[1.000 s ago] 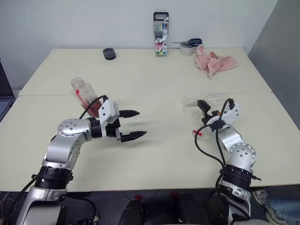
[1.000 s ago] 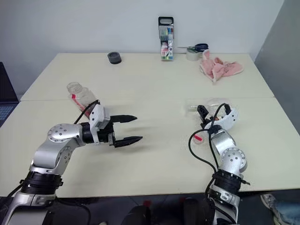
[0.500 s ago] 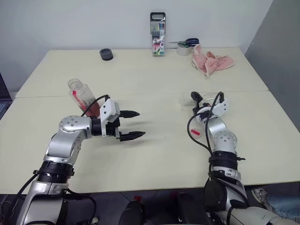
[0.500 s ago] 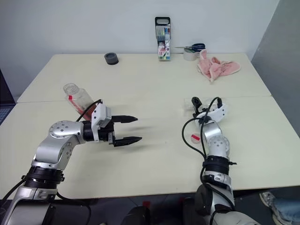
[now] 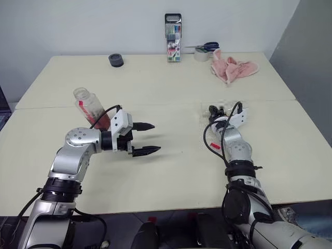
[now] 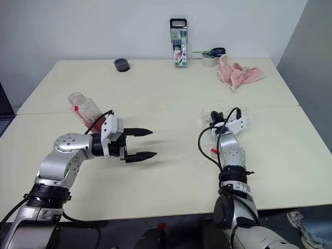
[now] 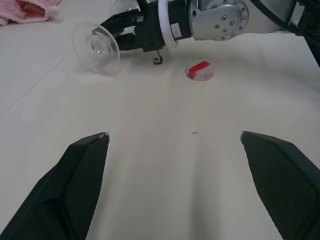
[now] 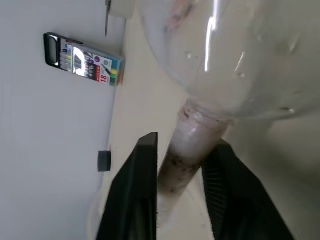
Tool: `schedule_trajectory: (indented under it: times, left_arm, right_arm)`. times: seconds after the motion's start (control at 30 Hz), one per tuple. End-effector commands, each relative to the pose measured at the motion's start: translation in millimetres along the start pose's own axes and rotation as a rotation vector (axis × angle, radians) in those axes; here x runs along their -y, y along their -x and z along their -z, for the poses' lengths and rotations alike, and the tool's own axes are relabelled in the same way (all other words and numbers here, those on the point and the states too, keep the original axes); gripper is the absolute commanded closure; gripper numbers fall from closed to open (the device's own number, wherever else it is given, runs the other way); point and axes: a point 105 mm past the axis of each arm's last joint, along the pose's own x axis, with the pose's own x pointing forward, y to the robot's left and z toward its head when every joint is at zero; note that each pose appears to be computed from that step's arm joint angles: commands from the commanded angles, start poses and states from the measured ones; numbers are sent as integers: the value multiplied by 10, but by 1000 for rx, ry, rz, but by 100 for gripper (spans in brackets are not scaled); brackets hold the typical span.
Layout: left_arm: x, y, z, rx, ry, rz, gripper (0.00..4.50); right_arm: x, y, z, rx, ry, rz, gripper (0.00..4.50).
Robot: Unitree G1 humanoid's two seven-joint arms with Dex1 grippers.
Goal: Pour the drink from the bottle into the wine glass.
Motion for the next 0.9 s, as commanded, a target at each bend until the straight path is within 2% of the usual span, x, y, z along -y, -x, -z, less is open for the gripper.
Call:
schedule_trajectory:
  times: [0.03, 0.1, 0.23, 0.3, 0.4, 0.5, 0.67, 0.87, 0.9]
  left_arm:
    - [-4, 10, -131, 10, -45, -8, 0]
    - [-9, 19, -120, 7, -37, -27, 0]
    - [-20, 52, -48, -8, -2, -88, 0]
    - [-32, 74, 28, -32, 13, -129, 0]
    - [-2, 117, 137, -60, 40, -175, 0]
    - [40, 169, 238, -80, 63, -219, 0]
    - [73, 241, 337, -100, 90, -283, 0]
    - [115, 283, 365, -96, 111, -327, 0]
    - [105, 309, 349, -84, 116, -358, 0]
  right_arm:
    - [-220, 7, 148, -52, 16, -87, 428]
    - [-334, 48, 170, -62, 145, -145, 434]
    - [-489, 188, 388, -84, 697, -298, 434]
    - [-428, 253, 524, -90, 954, -353, 434]
    - [-212, 341, 712, -129, 1208, -403, 434]
    - [-23, 405, 831, -170, 1327, -431, 434]
    - [173, 442, 908, -230, 1365, -441, 434]
    - [236, 522, 992, -253, 1417, -506, 434]
    - [129, 518, 1006, -237, 1412, -550, 434]
